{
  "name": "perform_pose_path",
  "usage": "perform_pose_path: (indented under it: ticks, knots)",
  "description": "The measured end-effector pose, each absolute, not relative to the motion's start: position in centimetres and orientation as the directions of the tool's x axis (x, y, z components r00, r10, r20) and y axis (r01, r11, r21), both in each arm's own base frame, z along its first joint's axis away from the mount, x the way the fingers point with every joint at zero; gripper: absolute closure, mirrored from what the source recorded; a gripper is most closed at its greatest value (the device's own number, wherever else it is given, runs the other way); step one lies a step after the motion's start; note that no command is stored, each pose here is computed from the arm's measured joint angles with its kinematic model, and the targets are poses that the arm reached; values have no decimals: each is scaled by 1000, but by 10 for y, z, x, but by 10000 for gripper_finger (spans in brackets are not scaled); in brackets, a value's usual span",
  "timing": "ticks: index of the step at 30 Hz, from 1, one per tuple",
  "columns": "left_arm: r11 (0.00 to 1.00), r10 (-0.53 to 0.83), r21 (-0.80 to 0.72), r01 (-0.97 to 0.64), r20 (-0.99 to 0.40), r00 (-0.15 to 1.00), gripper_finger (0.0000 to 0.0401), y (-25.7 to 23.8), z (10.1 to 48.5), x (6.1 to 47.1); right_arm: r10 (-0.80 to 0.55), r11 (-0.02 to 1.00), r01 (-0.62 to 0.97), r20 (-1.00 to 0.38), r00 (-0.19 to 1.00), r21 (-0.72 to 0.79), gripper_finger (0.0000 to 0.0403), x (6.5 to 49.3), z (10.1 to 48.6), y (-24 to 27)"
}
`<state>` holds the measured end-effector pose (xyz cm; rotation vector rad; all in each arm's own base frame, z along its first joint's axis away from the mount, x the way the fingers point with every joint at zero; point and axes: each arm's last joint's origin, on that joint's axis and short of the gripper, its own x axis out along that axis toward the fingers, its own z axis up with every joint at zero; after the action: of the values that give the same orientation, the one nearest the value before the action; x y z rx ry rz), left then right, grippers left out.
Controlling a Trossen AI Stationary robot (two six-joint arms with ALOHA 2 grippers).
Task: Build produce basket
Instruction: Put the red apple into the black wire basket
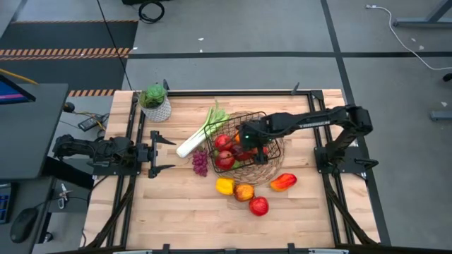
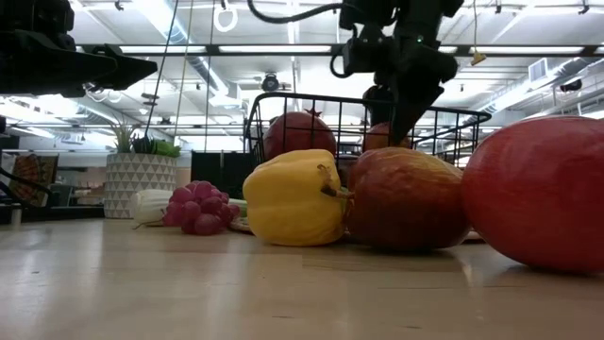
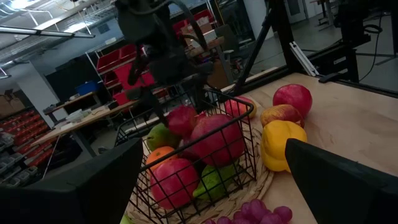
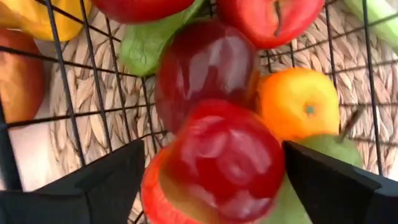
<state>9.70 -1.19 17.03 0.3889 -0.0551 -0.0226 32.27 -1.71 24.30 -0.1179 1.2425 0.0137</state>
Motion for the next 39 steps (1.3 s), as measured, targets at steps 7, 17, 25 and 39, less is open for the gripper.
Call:
perform_pose_path:
  ticks: [7,17,25,39]
  knots:
    - [925,-33,380,12,50,998,1,-12,170,97,11,983,-176,-955,296,-44,22,330,249,-15]
    - [925,-33,380,12,49,998,1,-12,170,97,-140,978,-67,-865,481,-196,23,323,306,-19]
    - [925,-33,379,12,49,998,1,-12,170,97,253,944,-324,-767,589,62,23,313,333,40]
    - [925,-33,380,12,50,998,1,-12,170,97,368,863,-505,-720,588,28,23,312,277,130]
